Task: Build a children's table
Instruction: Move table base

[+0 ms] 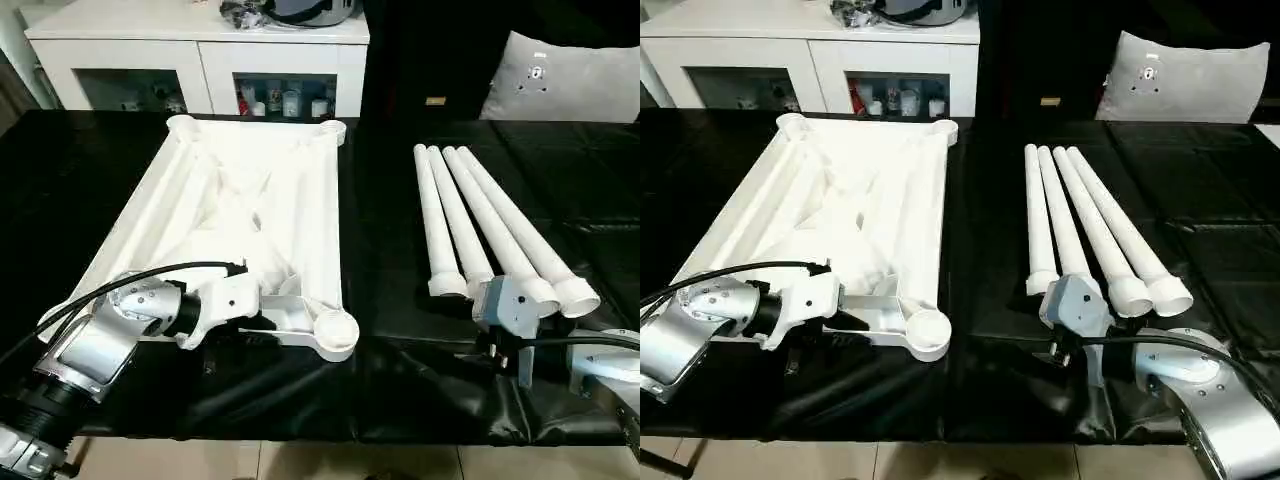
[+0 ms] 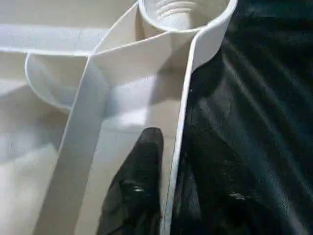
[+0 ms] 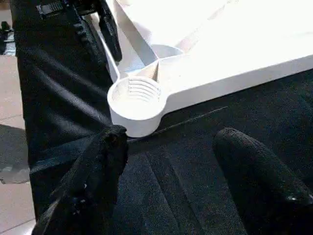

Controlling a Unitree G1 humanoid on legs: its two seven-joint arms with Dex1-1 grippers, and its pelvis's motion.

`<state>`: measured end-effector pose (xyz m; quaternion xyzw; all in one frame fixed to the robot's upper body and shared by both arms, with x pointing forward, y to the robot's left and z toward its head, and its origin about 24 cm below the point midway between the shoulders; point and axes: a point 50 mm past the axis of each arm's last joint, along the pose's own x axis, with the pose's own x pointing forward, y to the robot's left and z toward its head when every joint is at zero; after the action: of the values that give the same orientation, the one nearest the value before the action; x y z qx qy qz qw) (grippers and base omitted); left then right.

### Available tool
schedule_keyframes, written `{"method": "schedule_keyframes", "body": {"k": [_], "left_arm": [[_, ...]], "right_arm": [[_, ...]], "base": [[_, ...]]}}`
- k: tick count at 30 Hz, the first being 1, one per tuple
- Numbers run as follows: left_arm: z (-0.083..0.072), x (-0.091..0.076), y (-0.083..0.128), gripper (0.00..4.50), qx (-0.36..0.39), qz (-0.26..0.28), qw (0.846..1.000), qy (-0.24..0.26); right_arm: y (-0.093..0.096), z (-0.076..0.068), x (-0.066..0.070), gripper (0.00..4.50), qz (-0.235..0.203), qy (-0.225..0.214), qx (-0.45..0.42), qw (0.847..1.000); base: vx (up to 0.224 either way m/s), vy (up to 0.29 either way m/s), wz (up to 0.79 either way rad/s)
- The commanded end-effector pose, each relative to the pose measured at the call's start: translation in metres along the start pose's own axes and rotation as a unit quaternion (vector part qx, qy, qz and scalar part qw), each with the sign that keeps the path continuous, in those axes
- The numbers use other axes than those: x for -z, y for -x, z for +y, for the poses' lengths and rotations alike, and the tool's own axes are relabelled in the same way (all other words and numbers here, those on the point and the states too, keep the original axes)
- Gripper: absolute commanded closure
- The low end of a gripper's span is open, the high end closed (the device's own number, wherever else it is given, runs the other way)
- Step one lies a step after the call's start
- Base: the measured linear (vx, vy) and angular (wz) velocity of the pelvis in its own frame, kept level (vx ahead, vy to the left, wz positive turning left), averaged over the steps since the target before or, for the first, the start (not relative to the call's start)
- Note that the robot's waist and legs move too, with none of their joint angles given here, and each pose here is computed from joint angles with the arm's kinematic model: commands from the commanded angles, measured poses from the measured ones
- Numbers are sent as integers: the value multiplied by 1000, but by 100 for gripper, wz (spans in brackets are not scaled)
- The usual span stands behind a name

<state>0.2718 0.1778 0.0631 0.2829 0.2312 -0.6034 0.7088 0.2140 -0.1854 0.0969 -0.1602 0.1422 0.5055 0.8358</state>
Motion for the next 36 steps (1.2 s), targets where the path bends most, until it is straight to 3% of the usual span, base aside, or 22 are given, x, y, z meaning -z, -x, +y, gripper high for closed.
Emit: {"method": "schedule_keyframes", "body": {"k": [1, 5, 13, 22, 28, 36], "left_arm": [[2, 1, 0, 307, -4, 15, 1000, -8], [3, -1, -1, 300, -5, 5, 1000, -3], [2, -7, -3, 368, 2, -37, 999, 17], [9, 0, -14, 432, -38, -11, 999, 16], [28, -30, -38, 448, -120, -73, 990, 19], [29, -45, -60, 448, -119, -81, 990, -11]], "right_arm": [[-1, 1, -7, 130, -8, 9, -2, 1000], [-1, 2, -7, 130, -8, 7, -1, 1000], [1, 3, -6, 130, -14, -6, -13, 1000], [2, 3, -5, 130, -22, -13, -21, 999], [3, -10, -3, 130, -54, -30, 54, 997], [-9, -30, -7, 130, -63, -73, 168, 981]], "base": [[0, 0, 0], [0, 0, 0], [0, 0, 0], [0, 0, 0], [0, 0, 0], [0, 0, 0]]}}
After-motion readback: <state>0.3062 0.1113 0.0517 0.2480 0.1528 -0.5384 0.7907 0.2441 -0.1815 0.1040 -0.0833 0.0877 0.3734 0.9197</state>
